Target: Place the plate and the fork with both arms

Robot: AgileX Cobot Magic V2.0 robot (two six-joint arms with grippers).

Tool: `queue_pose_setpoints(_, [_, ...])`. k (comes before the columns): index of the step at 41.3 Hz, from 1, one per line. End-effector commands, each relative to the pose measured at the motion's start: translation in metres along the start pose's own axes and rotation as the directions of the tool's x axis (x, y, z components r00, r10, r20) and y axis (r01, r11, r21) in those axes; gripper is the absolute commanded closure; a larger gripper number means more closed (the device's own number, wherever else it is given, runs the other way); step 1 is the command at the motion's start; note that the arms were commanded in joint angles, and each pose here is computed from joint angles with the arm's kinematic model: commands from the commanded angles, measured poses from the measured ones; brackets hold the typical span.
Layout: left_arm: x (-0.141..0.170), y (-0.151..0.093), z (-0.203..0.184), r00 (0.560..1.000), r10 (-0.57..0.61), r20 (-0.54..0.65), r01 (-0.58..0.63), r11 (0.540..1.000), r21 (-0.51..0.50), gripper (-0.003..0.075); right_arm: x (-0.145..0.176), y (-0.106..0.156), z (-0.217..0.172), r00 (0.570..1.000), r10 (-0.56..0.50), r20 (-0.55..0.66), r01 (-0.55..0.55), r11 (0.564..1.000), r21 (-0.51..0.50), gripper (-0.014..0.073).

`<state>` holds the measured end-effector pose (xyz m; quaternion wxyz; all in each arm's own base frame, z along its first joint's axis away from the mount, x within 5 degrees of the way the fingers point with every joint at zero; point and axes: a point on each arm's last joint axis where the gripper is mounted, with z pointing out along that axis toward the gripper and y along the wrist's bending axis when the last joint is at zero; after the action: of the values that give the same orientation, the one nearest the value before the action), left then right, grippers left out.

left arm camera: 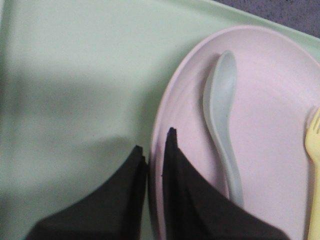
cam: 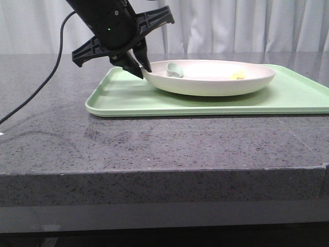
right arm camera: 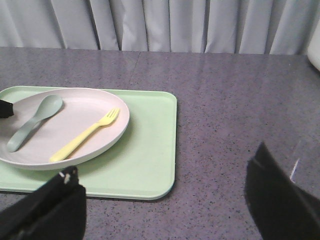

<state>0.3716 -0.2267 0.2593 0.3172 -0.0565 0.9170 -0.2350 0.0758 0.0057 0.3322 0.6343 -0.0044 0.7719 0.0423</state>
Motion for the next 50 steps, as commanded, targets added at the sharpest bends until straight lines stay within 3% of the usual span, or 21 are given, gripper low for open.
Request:
queue_pose_setpoints(1, [-0.019,-0.020,-0.027,0.993,-0.018,0.118,0.006,0.995,0.103,0.0420,-0.016,0.000,-0.002,0.996,-0.011,0.088,0.011,1.000,0.003,-0.0056])
queue_pose_setpoints(5, [-0.020,-0.020,-0.027,0.993,-0.018,0.121,0.005,0.994,0.105,0.0346,-0.016,0.000,-0.002,0.996,-0.011,0.089,0.011,1.000,0.003,-0.0056])
queue_pose_setpoints(13, [-0.022,-0.022,-0.038,0.992,-0.012,0.124,-0.002,0.994,0.108,0.0341,-0.016,0.000,-0.002,0.996,-0.011,0.089,0.011,1.000,0.003,-0.0056])
queue_pose_setpoints(21, [-0.033,-0.028,-0.086,0.969,0.151,0.198,-0.168,0.983,0.074,0.0341,-0.016,0.000,-0.002,0.996,-0.013,0.089,0.013,1.000,0.004,-0.0056])
queue_pose_setpoints(31, [-0.038,-0.008,-0.169,0.904,0.387,0.184,-0.347,0.913,-0.214,0.0342,-0.016,-0.001,-0.001,0.996,-0.037,0.083,0.036,0.999,0.016,-0.0056])
queue_pose_setpoints(34, [-0.033,0.000,-0.191,0.884,0.446,0.138,-0.400,0.876,-0.270,0.0342,-0.015,-0.001,-0.001,0.996,-0.037,0.078,0.036,0.999,0.017,-0.0056])
queue_pose_setpoints(42, [-0.002,0.021,-0.241,0.806,0.578,0.126,-0.538,0.805,-0.252,0.0342,-0.015,-0.001,-0.001,0.997,-0.037,0.073,0.036,0.999,0.017,-0.0056])
queue_pose_setpoints(50, [0.034,0.052,-0.289,0.776,0.561,0.289,-0.518,0.828,-0.217,0.0344,-0.015,-0.001,-0.001,0.997,-0.037,0.073,0.036,0.999,0.017,-0.0056])
